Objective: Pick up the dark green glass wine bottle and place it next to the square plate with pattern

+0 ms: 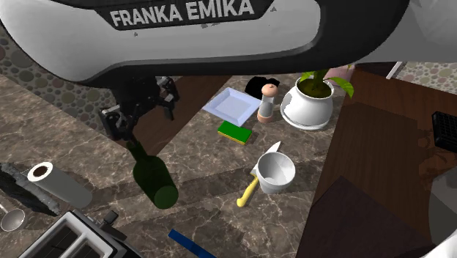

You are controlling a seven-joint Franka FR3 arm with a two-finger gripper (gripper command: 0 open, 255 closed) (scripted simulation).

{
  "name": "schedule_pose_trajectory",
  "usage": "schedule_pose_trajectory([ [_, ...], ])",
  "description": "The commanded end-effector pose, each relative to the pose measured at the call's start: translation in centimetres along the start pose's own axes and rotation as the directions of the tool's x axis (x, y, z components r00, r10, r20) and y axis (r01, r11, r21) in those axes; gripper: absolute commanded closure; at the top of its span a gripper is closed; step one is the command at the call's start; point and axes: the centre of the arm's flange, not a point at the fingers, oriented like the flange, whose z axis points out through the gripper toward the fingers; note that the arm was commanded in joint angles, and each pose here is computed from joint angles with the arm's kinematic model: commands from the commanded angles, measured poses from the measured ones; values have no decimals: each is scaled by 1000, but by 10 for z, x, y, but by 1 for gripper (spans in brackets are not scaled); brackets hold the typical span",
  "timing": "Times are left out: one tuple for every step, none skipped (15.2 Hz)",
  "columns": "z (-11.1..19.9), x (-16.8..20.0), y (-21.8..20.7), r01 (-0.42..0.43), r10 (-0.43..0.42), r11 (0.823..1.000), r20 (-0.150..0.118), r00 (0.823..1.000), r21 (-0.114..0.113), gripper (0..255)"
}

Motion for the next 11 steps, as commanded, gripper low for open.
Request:
schedule_pose_trajectory([
  [9,19,-15,1,-1,1000,9,1000,2,0],
  [13,30,-22,2,-2,1000,13,1000,3,0],
  [17,40,-30,3,-3,1000,18,1000,4,0],
  [21,51,-38,4,-4,1000,22,1000,5,0],
  [22,54,-41,4,-4,1000,23,1000,6,0],
  [27,54,-41,4,-4,1000,23,1000,6,0],
  [33,54,-41,4,-5,1000,23,1000,6,0],
  [38,54,-41,4,-4,1000,23,1000,6,0],
  [43,54,-41,4,-4,1000,23,1000,6,0],
  [49,53,-41,4,-4,1000,23,1000,6,0],
  [54,53,-41,4,-4,1000,23,1000,6,0],
])
